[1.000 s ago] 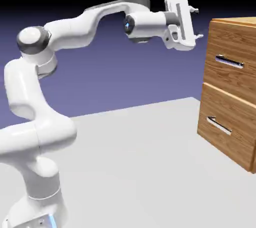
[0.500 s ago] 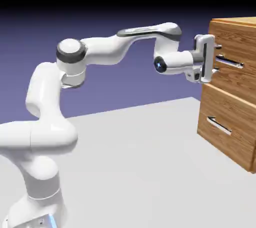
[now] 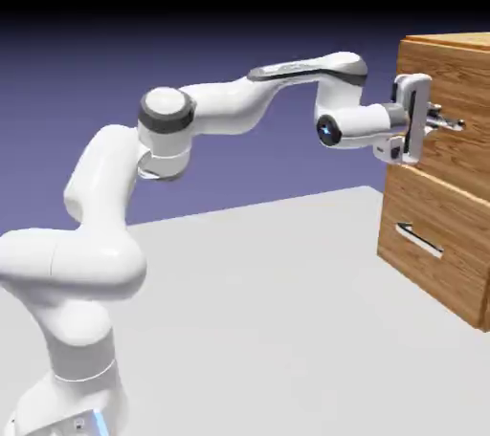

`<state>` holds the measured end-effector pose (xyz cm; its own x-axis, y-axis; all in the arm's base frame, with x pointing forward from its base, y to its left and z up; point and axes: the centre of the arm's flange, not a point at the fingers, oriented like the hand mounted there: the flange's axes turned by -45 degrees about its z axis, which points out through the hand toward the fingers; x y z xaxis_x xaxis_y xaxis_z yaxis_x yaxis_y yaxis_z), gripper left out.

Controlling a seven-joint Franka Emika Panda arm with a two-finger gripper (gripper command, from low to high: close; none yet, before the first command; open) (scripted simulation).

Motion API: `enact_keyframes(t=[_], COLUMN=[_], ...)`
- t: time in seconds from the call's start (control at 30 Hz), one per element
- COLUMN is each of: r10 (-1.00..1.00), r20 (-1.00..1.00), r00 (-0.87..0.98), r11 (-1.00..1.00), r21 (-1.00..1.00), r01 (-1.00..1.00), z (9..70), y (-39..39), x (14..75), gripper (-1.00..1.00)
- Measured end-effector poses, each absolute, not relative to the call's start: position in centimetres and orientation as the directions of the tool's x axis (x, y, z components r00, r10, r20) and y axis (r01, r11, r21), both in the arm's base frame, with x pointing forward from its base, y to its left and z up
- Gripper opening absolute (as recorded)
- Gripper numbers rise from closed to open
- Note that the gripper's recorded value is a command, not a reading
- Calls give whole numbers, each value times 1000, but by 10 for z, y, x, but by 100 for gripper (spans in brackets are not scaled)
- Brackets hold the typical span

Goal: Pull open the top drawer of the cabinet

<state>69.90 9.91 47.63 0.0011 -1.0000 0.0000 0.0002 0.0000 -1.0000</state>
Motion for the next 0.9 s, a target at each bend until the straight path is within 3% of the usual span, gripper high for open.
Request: enact_keyframes(t=[0.83,0.87,0.9], r10=[-1000,-1000,-1000], r20=[0,0,0], r00=[1,1,1], r11=[0,0,0], r21=[-1000,-1000,-1000], r01=[0,0,0], z=[476,476,476], y=[99,99,99], x=[473,467,467], gripper=[-100,100,100])
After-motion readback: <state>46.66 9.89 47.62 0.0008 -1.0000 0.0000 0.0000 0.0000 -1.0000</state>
